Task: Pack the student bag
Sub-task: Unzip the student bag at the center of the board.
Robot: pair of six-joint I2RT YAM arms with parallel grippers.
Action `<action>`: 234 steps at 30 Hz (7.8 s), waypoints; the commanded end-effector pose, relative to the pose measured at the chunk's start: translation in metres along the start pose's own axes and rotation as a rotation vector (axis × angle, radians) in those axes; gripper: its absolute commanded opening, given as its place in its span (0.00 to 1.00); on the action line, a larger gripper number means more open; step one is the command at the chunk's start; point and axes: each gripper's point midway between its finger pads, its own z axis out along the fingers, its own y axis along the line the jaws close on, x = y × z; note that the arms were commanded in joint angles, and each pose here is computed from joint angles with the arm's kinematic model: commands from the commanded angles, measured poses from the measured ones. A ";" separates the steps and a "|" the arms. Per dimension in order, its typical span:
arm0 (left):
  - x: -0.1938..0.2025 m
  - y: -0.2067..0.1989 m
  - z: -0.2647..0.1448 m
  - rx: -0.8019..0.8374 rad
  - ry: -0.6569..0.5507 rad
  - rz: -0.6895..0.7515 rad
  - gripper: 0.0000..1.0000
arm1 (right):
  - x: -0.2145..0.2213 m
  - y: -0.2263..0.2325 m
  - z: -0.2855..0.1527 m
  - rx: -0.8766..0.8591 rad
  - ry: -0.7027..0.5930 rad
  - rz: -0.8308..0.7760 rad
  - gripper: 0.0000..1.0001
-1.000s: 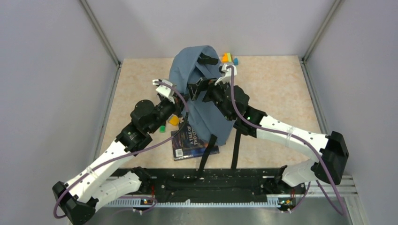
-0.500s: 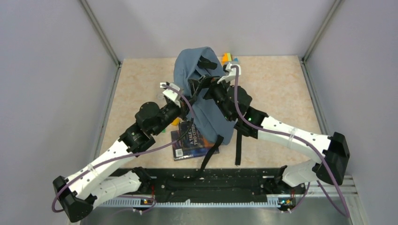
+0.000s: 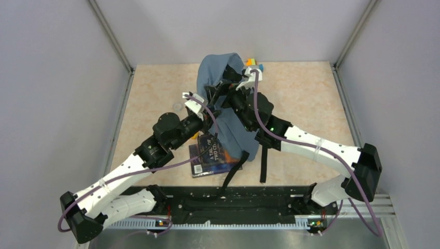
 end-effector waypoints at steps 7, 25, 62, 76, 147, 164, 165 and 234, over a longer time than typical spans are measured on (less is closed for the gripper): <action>0.002 -0.013 0.002 0.063 0.012 0.027 0.00 | 0.019 -0.020 0.005 0.186 0.050 -0.073 0.79; -0.038 -0.031 -0.031 0.169 -0.031 0.072 0.87 | -0.094 -0.014 -0.001 0.028 -0.023 -0.389 0.00; 0.004 -0.086 -0.026 0.529 0.157 0.043 0.71 | -0.168 0.004 -0.090 -0.415 -0.140 -0.373 0.00; 0.019 -0.094 -0.016 0.575 0.203 0.001 0.59 | -0.165 0.008 -0.088 -0.437 -0.130 -0.373 0.00; -0.049 -0.052 0.006 0.271 0.046 -0.053 0.00 | -0.035 -0.038 -0.094 -0.497 0.222 -0.541 0.14; -0.039 -0.072 0.049 0.354 0.114 -0.207 0.00 | -0.135 -0.090 -0.169 -0.060 -0.110 -0.251 0.95; -0.039 -0.072 0.052 0.352 0.116 -0.213 0.00 | -0.138 -0.085 -0.175 -0.087 -0.116 -0.261 0.96; -0.041 -0.017 0.056 0.082 0.059 -0.125 0.00 | 0.018 -0.110 -0.119 0.199 0.158 -0.726 0.00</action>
